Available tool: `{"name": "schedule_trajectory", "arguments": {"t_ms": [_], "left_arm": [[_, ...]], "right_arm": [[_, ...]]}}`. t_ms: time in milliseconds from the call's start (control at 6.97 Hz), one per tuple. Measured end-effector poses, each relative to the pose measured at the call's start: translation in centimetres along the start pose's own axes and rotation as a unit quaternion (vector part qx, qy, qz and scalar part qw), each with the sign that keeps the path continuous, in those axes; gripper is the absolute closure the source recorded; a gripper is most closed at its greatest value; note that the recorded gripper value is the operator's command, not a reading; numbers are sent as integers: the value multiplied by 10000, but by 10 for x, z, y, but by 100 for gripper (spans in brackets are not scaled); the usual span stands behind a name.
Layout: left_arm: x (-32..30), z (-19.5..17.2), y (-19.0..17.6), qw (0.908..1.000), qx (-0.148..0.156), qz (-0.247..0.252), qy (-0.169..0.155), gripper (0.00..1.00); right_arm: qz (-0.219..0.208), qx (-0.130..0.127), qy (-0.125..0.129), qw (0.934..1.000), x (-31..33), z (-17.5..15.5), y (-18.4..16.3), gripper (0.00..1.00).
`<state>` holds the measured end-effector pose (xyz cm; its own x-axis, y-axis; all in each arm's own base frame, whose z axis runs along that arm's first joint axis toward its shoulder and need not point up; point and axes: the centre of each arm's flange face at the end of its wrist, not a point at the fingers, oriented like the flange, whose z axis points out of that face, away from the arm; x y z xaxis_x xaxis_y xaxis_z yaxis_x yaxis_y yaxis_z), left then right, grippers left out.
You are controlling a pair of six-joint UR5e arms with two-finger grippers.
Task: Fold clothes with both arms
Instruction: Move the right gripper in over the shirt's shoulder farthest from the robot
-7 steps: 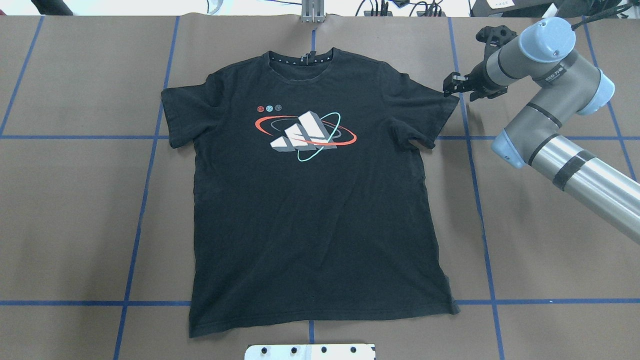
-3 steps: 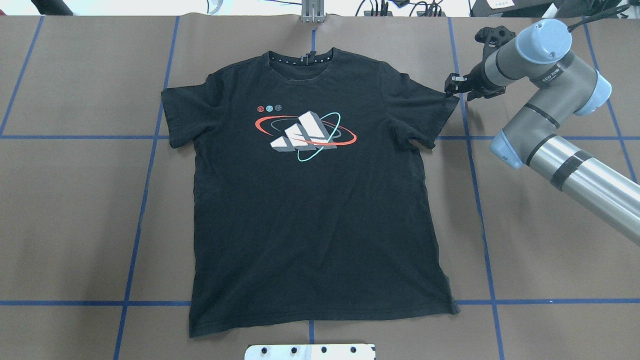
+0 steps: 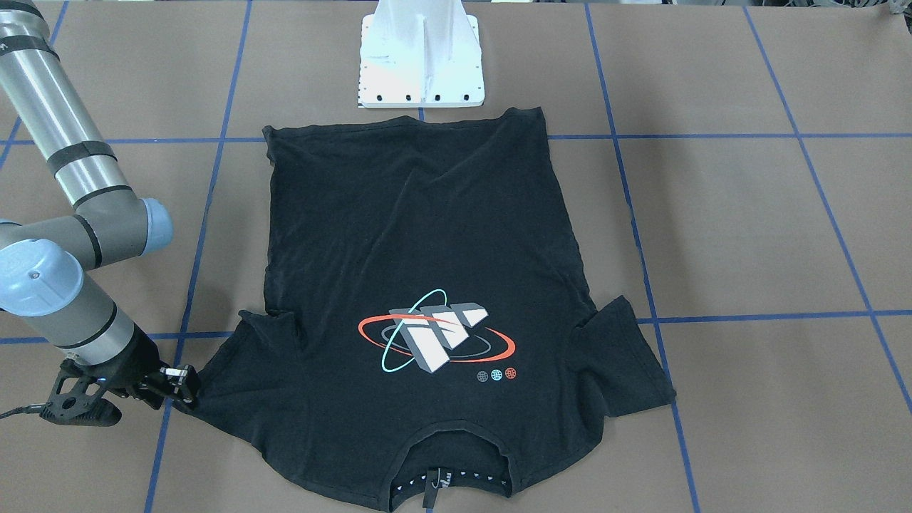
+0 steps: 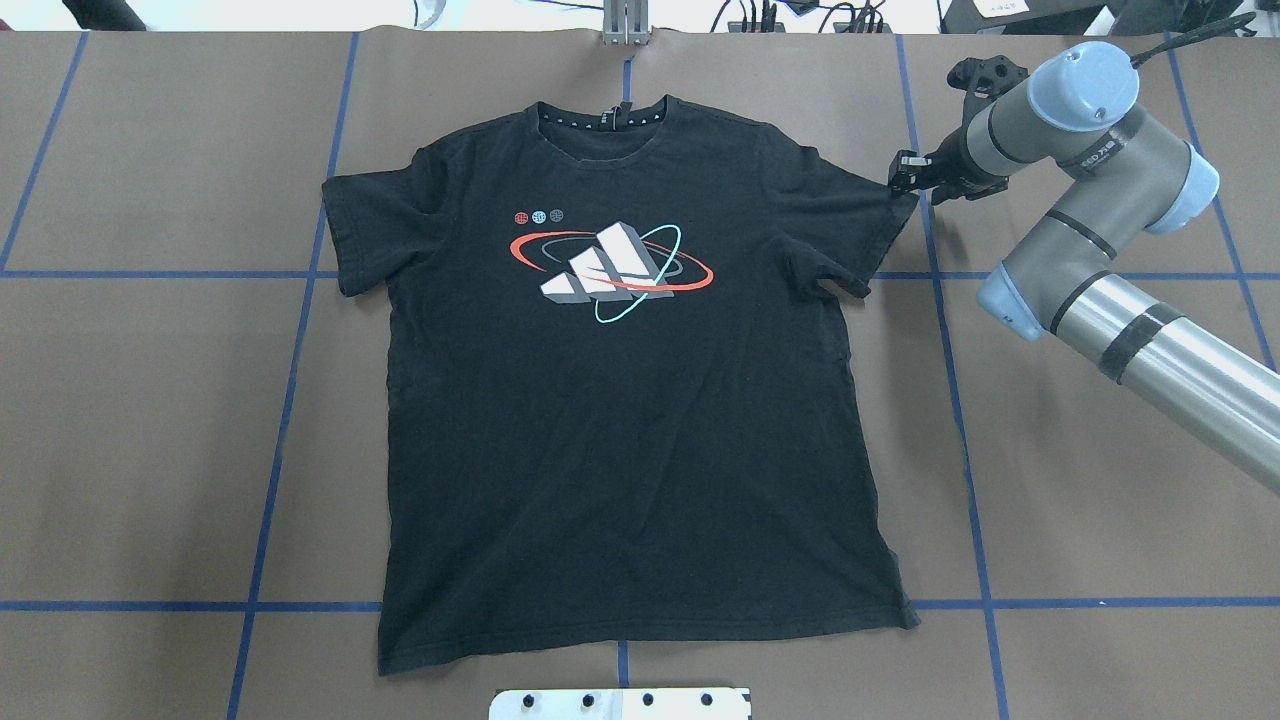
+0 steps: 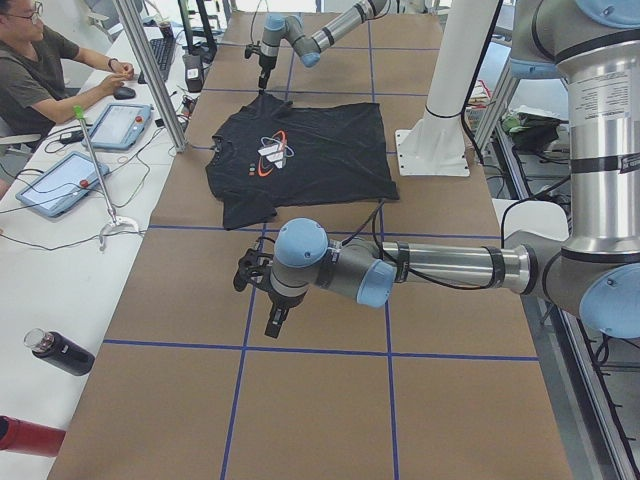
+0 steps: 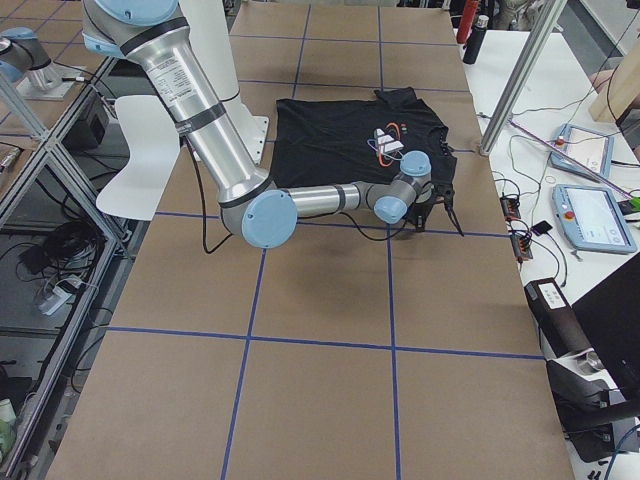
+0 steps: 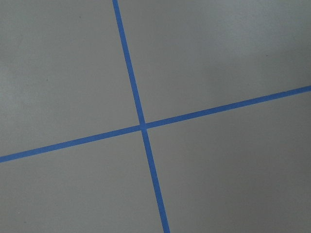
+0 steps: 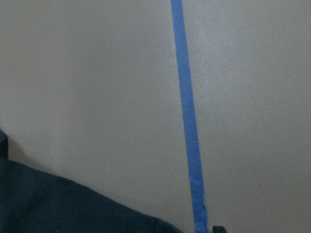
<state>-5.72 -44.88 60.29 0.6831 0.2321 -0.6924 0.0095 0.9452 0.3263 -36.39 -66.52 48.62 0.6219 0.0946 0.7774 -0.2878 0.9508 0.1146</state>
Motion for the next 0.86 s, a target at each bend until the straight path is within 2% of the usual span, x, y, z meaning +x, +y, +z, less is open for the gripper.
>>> {"name": "schedule_trajectory", "arguments": {"t_ms": [144, 574, 861], "left_arm": [[0, 0, 0, 10000, 1, 4, 0, 0], [0, 0, 0, 10000, 4, 17, 0, 0], [1, -2, 0, 10000, 17, 28, -3, 0]], "right_arm": [[3, 12, 15, 10000, 0, 1, 0, 100], [15, 32, 18, 10000, 0, 0, -1, 100], [-67, 136, -189, 9997, -17, -18, -5, 100]]}}
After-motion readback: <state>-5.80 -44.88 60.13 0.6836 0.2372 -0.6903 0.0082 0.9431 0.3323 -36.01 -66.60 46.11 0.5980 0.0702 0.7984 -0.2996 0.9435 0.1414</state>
